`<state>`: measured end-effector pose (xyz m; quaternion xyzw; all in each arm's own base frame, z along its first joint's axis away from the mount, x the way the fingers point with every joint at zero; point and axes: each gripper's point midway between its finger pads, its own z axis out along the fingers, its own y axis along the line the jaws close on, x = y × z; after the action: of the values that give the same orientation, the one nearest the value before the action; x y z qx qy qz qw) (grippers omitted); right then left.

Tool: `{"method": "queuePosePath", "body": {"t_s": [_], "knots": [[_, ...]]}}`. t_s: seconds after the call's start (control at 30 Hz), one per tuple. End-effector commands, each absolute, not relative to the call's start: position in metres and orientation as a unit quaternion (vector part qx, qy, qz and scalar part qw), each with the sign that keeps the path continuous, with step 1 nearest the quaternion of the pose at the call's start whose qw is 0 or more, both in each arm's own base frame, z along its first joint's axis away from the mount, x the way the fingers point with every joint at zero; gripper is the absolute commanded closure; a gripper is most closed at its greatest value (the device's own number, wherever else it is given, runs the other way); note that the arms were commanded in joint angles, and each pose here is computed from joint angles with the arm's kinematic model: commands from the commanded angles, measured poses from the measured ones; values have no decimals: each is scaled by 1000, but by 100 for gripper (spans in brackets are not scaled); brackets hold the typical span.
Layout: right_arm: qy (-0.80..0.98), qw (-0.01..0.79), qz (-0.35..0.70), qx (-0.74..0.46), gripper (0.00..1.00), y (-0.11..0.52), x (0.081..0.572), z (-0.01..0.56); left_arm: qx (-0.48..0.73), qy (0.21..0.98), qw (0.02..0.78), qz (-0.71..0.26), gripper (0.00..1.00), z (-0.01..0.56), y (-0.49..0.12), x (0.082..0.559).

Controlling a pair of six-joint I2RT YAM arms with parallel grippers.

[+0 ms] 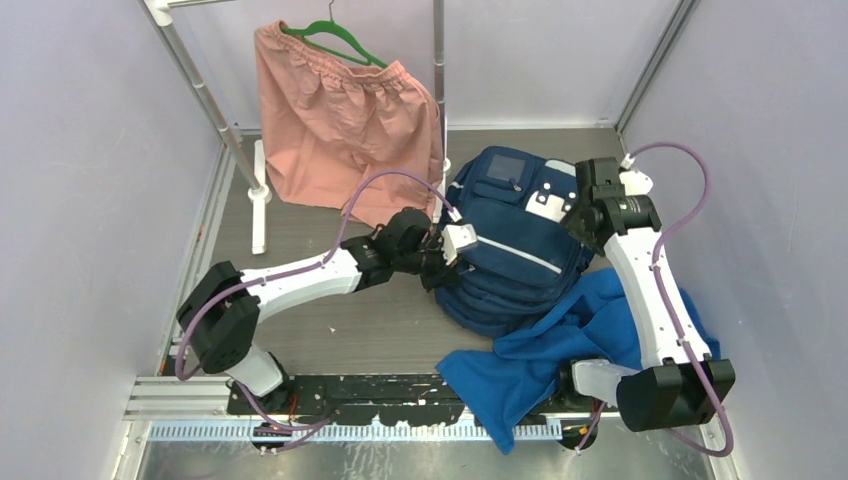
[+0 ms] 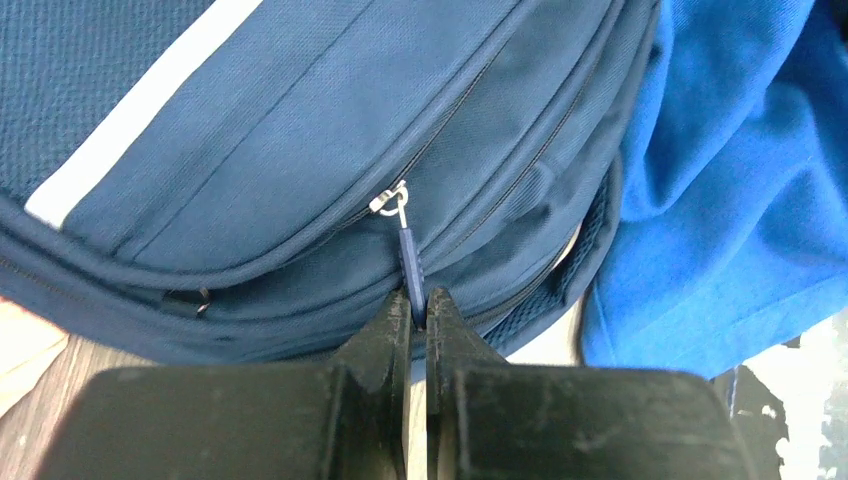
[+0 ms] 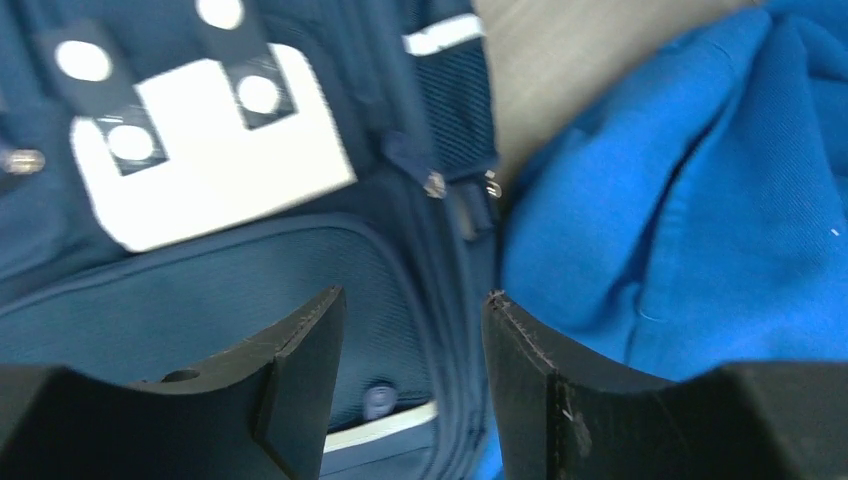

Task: Pack the student bag
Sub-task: Zip the student bag at the center of the board.

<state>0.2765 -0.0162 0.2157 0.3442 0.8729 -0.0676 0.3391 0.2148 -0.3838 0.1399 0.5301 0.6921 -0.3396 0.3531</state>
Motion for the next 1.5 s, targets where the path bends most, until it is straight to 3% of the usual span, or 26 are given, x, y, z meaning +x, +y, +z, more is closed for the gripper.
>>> {"method": "queuePosePath", "body": {"t_s": [0.0,0.13,0.27,0.43,0.5,0.67,0.77,0.87,1.07,1.27,1.47], "knots": [[871,321,-79,362,42,-33,251,205,519,631,394,-421,100,196,-427,183],[870,292,-76,391,43,-39,235,181,513,629,360,-459,100,193,-460,166],[883,284,61,368,45,7,246,161,523,588,347,-510,100,203,-504,134],[870,243,220,368,67,65,259,140,528,556,286,-574,100,209,-558,94],[872,239,246,350,70,76,263,143,512,559,270,-594,100,217,-569,87],[894,265,188,307,59,65,257,162,480,567,338,-578,55,254,-549,101],[898,297,121,303,56,39,254,175,454,591,389,-541,38,261,-524,117],[895,323,59,302,55,15,251,190,384,646,393,-529,2,266,-503,134],[880,360,37,308,54,3,243,205,253,746,294,-541,0,259,-462,159],[883,427,31,192,55,22,231,240,94,754,235,-606,0,242,-430,209],[891,417,61,171,53,40,227,234,24,814,267,-515,0,218,-416,241]]}}
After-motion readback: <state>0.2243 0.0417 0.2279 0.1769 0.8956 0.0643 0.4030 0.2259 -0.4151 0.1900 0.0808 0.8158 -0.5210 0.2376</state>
